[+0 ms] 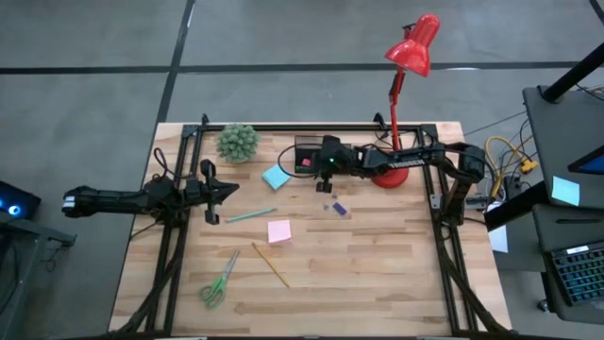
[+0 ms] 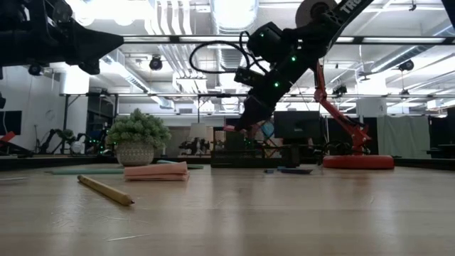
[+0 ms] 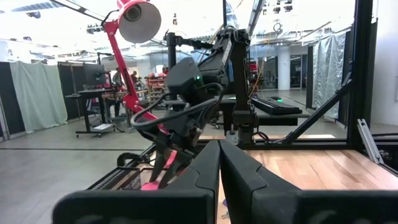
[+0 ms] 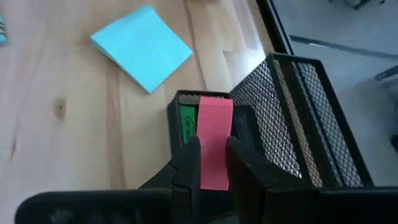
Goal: Pick and place office supplies into organizer
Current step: Put the pink eraser into the desk organizer
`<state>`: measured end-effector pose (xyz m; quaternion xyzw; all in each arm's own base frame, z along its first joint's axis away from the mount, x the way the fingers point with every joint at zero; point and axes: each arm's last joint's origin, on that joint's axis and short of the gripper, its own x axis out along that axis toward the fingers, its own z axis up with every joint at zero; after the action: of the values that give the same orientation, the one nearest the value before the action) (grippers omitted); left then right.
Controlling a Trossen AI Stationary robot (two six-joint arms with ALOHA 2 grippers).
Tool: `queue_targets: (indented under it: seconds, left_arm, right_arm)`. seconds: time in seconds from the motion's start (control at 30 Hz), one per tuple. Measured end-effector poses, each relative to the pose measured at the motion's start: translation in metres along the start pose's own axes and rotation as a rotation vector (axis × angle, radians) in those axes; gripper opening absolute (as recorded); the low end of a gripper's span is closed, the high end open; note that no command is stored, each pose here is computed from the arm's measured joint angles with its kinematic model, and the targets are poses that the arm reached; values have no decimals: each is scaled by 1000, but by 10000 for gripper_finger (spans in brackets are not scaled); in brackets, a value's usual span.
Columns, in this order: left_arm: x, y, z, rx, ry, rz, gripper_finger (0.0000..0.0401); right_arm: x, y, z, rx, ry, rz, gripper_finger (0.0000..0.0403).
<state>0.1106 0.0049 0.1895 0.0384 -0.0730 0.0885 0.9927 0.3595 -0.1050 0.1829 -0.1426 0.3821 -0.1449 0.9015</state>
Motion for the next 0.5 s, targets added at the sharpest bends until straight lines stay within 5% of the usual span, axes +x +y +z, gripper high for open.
queue_targets:
  seconds: [0.5]
  left_arm:
    - [0, 0, 0, 0, 0, 0, 0]
  right_arm:
    - [3, 4, -8, 11, -141, -47, 59]
